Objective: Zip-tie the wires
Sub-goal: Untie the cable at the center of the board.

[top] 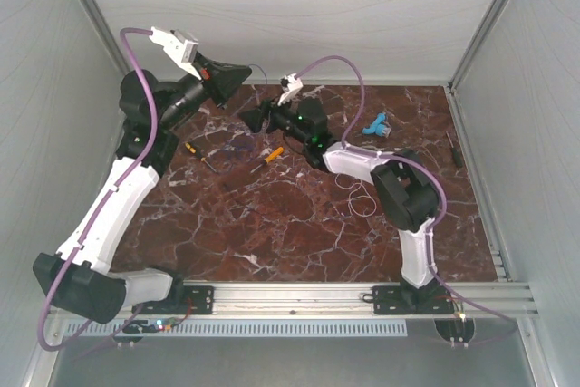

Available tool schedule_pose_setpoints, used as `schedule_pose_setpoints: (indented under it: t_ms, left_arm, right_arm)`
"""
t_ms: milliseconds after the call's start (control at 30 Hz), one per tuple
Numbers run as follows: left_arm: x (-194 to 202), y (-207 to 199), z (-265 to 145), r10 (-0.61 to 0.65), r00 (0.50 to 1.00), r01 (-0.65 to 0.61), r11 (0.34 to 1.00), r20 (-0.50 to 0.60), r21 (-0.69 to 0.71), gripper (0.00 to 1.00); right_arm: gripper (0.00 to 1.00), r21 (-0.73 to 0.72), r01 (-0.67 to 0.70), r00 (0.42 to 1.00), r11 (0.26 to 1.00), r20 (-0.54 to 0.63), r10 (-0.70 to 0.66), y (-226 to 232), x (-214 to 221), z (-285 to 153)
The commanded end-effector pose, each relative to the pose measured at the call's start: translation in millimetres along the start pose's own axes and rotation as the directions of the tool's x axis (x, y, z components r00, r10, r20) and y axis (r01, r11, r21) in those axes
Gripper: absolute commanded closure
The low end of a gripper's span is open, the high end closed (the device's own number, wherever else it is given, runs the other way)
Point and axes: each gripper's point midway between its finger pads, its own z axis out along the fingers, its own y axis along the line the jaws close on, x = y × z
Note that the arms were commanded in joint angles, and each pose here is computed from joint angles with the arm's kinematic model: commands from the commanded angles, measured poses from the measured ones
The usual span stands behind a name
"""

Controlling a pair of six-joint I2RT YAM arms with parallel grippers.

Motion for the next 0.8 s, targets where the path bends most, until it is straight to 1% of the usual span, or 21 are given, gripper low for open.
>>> schedule_pose_setpoints:
  t_ms: [0,133,267,400,533,633,767]
  left_arm:
    - [-27,-9,-5,0.058,0.996,-0.058,0.998,0.069,0.003,1.00]
    - [-51,-8,-8,0.074,0.991,-0.069,0.997,0.111,-0.045,1.00]
    - [-79,-17,-14,0.099,0.984,-0.092,0.994,0.147,-0.057,1.00]
    - [-109,-27,-26,0.118,0.972,-0.105,0.992,0.202,-0.077,1.00]
    - [-126,-35,-36,0.137,0.962,-0.118,0.989,0.236,-0.091,1.00]
    - [-125,-34,-38,0.136,0.964,-0.115,0.988,0.230,-0.103,0.99]
    - [-110,-27,-36,0.116,0.974,-0.094,0.989,0.193,-0.116,0.99]
  right_arm:
    - [0.43,0.032,0.043,0.999,0.999,0.004,-0.043,-8,10,26]
    - [0.47,0.070,0.027,0.998,0.997,-0.050,-0.024,-28,43,34]
    - [0.51,0.123,0.011,0.994,0.992,-0.111,0.002,-50,79,31]
    - [0.51,0.141,0.009,0.989,0.990,-0.148,0.013,-61,98,27]
    - [0.51,0.144,0.012,0.987,0.989,-0.159,0.012,-64,99,25]
    - [0.50,0.129,0.019,0.988,0.991,-0.156,0.002,-59,90,21]
    - [0.41,0.124,0.049,0.991,0.991,-0.127,-0.034,-50,64,5]
